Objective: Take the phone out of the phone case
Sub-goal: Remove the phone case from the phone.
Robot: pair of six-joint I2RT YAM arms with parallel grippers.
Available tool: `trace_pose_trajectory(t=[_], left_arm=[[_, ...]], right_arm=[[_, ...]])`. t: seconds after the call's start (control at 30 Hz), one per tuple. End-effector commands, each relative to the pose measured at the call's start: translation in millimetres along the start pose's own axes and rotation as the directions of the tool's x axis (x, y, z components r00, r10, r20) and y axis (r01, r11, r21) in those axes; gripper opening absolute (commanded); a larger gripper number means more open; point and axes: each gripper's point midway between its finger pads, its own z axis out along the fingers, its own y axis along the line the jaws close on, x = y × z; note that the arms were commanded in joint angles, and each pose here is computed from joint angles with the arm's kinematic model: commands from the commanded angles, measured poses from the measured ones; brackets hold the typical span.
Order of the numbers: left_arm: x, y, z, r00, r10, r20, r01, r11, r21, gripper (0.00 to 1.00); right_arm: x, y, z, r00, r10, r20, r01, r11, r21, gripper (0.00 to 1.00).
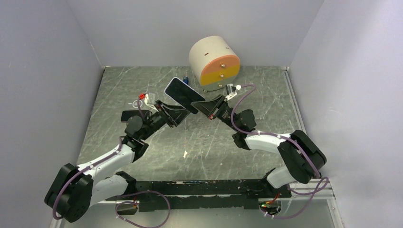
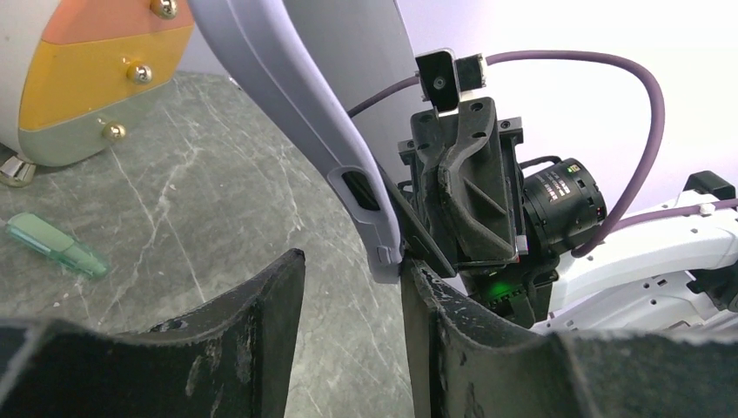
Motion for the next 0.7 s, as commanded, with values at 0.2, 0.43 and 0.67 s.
trace_pose_trajectory(t=[0.2,0.43,0.67], left_arm=[[-45.4,-22.8,15.0,0.981,0.099,0.169,-0.112,0.991,0.070,0.39],[-50.6,-14.0,11.3,0.976,0.096,0.195,-0.099,0.995,0.009,0.17],[-62.6,-1.7,2.8,0.970,0.099,0.222,-0.076,0.991,-0.112,0.02]], right_arm=[[15.5,35.0,6.2,0.998,0.039,-0.041,-0.045,0.986,-0.160,0.00],[18.1,29.2,2.4,0.999,0.020,-0.041,-0.025,0.991,-0.134,0.00],[23.9,21.2,-2.6,0.998,0.020,-0.056,-0.026,0.993,-0.112,0.00]])
